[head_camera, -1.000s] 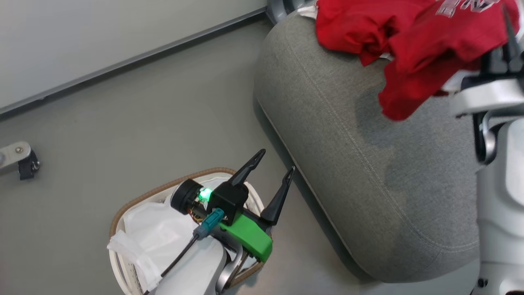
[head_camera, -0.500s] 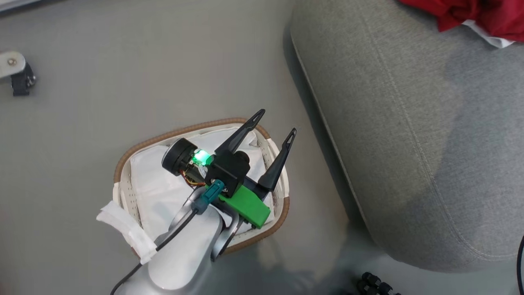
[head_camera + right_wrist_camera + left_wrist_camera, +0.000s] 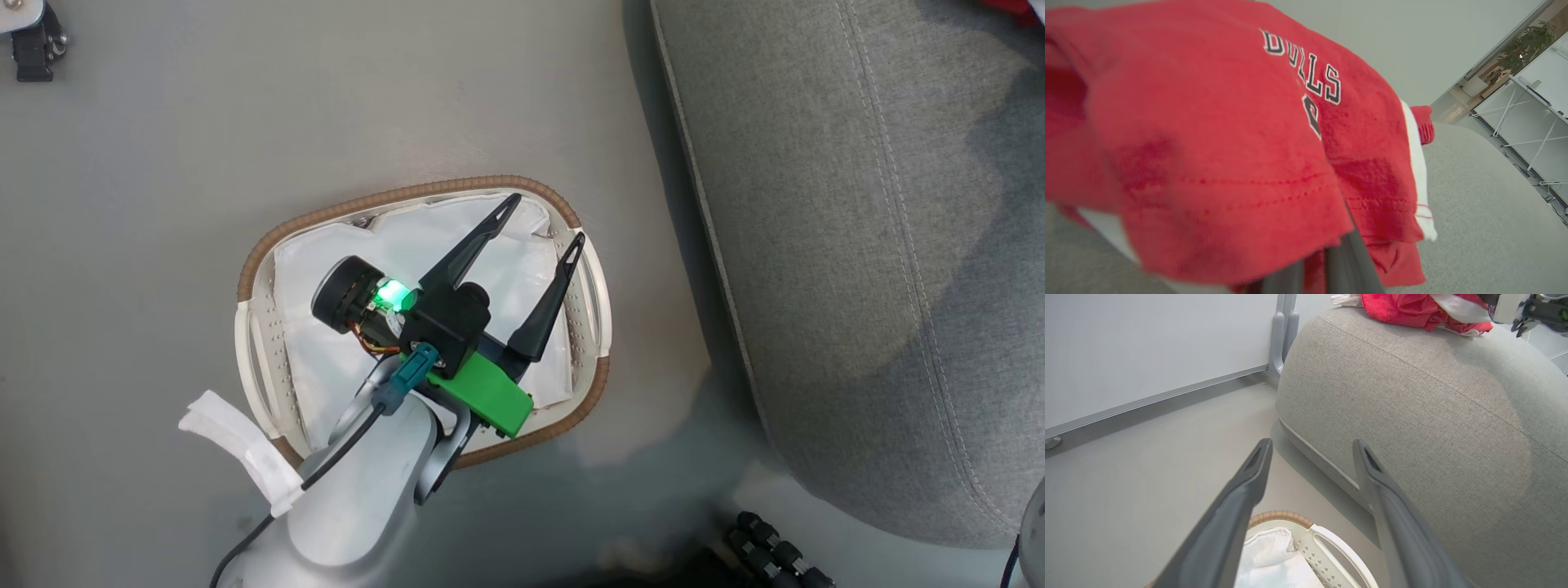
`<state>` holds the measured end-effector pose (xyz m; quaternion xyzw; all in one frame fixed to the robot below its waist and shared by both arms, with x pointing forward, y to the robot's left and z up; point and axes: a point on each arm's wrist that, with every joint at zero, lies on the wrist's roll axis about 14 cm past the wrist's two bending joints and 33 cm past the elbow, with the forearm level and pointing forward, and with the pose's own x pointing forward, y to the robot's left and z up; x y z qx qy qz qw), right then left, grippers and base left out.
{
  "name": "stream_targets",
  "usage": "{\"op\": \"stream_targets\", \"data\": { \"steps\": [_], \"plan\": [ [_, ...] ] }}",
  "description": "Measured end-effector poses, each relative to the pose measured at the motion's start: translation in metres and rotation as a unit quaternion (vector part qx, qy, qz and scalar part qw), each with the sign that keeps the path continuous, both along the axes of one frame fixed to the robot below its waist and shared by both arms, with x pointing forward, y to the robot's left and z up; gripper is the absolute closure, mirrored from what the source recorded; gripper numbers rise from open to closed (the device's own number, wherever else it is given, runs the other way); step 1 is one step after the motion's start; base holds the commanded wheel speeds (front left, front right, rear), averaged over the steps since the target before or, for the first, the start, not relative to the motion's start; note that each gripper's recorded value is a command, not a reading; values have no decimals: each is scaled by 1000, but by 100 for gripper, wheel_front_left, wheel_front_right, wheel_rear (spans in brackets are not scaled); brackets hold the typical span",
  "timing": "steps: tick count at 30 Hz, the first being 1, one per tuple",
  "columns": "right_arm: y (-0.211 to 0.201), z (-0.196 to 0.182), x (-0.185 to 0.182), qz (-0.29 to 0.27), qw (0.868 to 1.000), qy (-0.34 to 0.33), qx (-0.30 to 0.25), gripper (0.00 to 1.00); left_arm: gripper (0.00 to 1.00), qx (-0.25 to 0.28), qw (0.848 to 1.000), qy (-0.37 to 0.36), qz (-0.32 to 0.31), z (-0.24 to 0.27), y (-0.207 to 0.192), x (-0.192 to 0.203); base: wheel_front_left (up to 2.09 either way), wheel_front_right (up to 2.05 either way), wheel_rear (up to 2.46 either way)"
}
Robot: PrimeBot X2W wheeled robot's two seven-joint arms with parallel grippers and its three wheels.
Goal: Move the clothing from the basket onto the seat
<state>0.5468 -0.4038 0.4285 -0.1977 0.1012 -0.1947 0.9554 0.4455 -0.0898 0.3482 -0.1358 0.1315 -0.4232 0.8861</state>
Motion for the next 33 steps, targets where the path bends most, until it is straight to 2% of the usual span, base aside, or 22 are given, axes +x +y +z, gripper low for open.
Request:
{"op": "stream_targets", "data": {
  "steps": [4,5,6,7,15,22,33],
  "plan": [
    [-1,-2,-10,-8,1000,0,5,100,0,0,1000,-1,-3,1,-2,-1,0,0,0],
    [0,-1,-12,-8,1000,-3,6,87,0,0,1000,-2,-3,2,-2,-1,0,0,0],
    [1,0,-15,-9,1000,-6,9,66,0,0,1000,-4,-2,4,-2,0,0,0,0],
    [3,1,-19,-10,1000,-8,12,0,0,0,1000,-6,-1,6,-2,1,0,0,0],
    [10,19,-43,-4,999,-30,18,0,0,-5,1000,-27,12,28,3,5,0,0,0],
    [29,34,-60,25,999,-38,22,0,0,-24,998,-49,42,62,13,10,0,0,0],
    [68,87,-65,80,992,-98,28,0,0,-34,987,-63,143,103,65,16,0,0,0]
  ]
}}
